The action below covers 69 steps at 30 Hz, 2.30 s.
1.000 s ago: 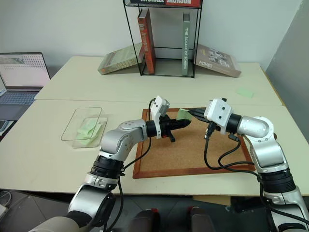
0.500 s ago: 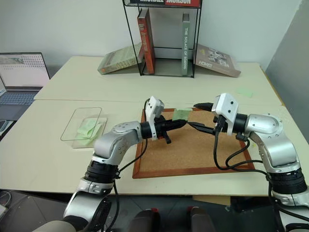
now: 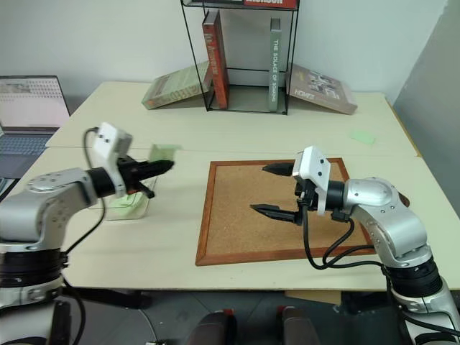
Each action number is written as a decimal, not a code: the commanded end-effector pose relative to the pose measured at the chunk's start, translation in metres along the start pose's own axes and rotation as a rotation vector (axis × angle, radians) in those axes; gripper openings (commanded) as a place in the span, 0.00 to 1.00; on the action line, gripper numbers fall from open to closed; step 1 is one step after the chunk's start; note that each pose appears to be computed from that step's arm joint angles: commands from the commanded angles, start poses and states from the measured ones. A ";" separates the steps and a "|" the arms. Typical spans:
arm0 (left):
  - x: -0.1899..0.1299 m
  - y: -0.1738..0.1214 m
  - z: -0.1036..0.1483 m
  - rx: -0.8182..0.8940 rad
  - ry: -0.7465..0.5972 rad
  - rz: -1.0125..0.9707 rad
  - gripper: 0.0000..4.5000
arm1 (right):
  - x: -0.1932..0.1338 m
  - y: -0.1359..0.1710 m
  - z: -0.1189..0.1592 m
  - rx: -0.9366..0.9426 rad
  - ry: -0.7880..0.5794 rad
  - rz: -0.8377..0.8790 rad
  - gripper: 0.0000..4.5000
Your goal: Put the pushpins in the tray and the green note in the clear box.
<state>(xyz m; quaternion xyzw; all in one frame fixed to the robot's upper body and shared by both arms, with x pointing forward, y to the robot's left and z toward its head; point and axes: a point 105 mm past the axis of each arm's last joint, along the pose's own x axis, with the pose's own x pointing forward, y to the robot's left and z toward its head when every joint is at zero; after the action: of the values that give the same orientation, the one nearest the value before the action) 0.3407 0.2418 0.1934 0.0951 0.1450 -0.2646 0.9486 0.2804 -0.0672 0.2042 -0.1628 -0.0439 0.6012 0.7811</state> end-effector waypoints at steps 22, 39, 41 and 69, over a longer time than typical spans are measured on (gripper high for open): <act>-0.040 0.078 -0.044 -0.030 0.273 0.355 0.41 | 0.017 0.007 0.009 -0.043 -0.026 0.054 1.00; -0.050 0.072 -0.015 0.039 0.206 0.399 0.99 | 0.015 0.004 0.009 -0.034 -0.029 0.056 1.00; -0.051 0.070 -0.010 0.053 0.192 0.399 0.99 | 0.014 0.003 0.009 -0.032 -0.028 0.057 1.00; 0.019 -0.092 0.007 0.242 -0.160 -0.258 0.99 | -0.087 -0.002 -0.049 0.110 0.094 -0.356 1.00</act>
<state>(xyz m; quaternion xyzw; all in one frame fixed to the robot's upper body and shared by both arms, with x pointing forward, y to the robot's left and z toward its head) 0.3111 0.1594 0.1689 0.1530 0.0754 -0.3768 0.9105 0.2715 -0.1501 0.1496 -0.1209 0.0248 0.4455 0.8867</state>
